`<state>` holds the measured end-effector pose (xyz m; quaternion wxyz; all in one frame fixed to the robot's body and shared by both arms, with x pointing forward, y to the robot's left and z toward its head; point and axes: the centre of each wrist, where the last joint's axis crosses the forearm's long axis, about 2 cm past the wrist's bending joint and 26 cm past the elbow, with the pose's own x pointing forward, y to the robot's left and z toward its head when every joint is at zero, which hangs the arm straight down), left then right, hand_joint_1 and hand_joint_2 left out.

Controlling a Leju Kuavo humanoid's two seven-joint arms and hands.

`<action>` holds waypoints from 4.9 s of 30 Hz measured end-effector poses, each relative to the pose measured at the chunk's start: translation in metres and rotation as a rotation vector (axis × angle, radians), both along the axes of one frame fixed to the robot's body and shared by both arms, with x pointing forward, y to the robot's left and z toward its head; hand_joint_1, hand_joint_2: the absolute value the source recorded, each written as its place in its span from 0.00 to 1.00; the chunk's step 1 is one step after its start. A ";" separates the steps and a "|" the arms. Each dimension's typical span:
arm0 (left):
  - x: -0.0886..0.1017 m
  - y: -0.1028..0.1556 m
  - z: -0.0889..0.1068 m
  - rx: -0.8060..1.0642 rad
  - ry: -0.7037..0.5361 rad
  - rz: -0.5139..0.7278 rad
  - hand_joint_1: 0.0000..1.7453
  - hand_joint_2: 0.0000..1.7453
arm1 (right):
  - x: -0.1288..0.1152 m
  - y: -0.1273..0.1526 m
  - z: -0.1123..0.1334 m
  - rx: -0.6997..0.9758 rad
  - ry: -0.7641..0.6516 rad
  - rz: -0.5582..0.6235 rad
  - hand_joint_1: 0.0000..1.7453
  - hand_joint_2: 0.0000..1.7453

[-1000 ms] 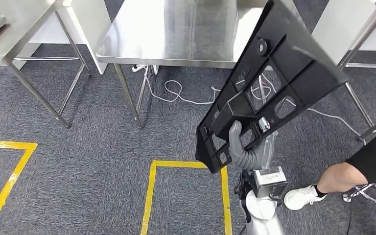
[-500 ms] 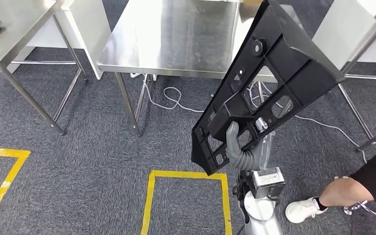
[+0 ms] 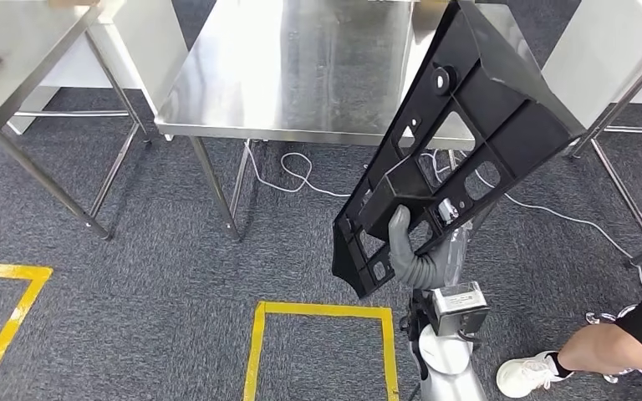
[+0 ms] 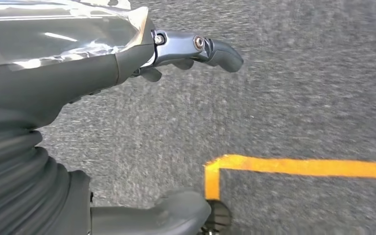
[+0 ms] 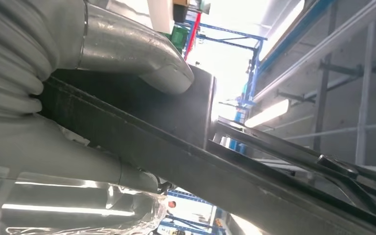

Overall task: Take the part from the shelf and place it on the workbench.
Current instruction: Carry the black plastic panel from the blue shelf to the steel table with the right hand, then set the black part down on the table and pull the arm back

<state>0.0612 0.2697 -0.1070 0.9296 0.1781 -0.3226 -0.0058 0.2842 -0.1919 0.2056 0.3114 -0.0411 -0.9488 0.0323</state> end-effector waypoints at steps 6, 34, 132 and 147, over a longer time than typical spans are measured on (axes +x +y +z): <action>-0.003 0.000 0.000 0.005 0.013 0.006 0.00 1.00 | -0.004 0.001 -0.005 0.003 0.008 -0.007 1.00 1.00; 0.001 0.003 0.000 -0.019 0.010 -0.032 0.00 1.00 | -0.026 -0.012 0.006 -0.017 -0.011 -0.090 1.00 1.00; 0.008 -0.009 0.002 -0.018 0.059 0.035 0.00 1.00 | 0.157 0.023 0.015 -1.368 -0.049 -0.656 1.00 1.00; 0.005 -0.008 0.001 -0.027 0.062 0.060 0.00 1.00 | 0.156 0.044 0.003 -1.483 0.027 -0.620 1.00 1.00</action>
